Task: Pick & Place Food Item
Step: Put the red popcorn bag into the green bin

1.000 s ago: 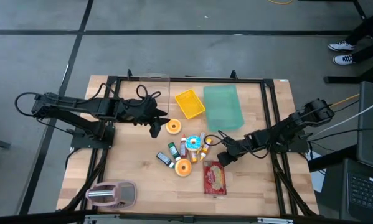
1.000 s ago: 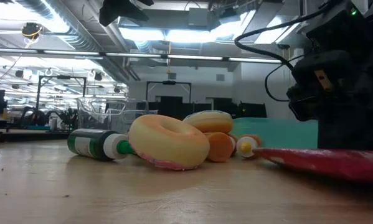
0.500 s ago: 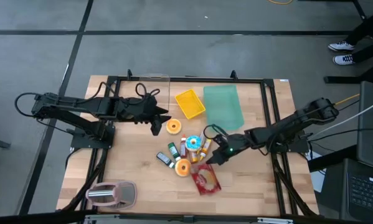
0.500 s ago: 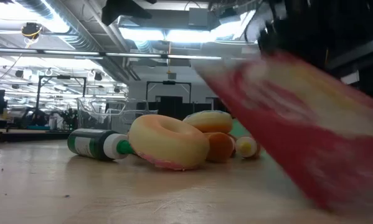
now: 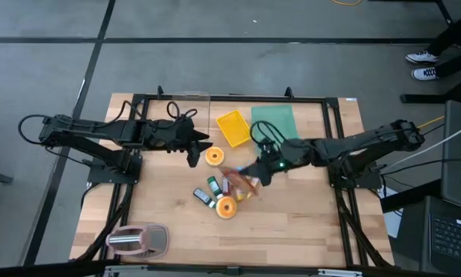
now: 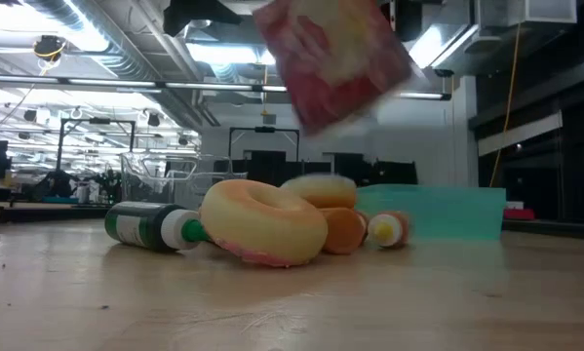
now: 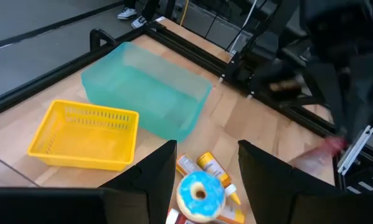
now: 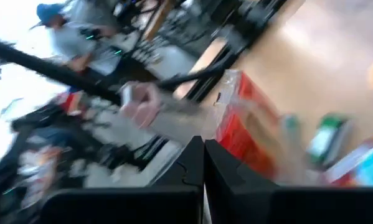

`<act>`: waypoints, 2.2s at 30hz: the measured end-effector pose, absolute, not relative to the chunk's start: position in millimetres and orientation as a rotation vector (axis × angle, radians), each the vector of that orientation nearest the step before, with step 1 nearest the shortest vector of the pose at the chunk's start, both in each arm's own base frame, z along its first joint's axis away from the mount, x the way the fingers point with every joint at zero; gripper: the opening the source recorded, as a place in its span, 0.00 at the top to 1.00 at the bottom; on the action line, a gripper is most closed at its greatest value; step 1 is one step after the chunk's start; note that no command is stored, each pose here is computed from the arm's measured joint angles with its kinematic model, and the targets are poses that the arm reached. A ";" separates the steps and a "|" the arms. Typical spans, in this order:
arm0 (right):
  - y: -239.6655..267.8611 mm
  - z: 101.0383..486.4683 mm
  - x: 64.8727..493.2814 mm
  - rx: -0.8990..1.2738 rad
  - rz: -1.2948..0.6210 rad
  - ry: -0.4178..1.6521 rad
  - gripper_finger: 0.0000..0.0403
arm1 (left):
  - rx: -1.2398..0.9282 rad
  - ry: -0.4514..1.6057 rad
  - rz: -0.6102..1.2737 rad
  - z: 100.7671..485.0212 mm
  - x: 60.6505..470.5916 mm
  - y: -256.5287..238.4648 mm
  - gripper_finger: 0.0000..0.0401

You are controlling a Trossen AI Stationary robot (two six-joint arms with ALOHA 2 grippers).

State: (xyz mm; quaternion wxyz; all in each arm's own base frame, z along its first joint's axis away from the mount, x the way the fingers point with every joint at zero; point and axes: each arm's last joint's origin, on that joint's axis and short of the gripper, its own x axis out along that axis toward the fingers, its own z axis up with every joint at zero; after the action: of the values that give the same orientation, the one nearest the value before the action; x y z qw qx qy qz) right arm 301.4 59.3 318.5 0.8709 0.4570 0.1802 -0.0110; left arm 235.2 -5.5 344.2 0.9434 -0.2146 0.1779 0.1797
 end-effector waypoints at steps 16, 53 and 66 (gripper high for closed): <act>-19.5 385.4 281.8 0.676 -0.412 0.503 1.00 | -0.419 0.342 0.377 345.9 235.8 -5.0 0.58; -124.7 292.8 230.1 0.662 -0.541 0.744 1.00 | -0.439 0.309 0.427 347.2 235.9 -3.7 0.58; -127.6 279.7 231.8 0.750 -0.453 0.643 1.00 | -0.477 0.300 0.449 347.1 236.0 0.9 0.58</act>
State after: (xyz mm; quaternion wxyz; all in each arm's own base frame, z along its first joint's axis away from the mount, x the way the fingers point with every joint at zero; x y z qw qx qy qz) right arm 231.8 -127.6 279.7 0.8559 0.3570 0.3058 -0.2155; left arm 236.0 0.9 347.1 0.9359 -0.2332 0.1466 0.2197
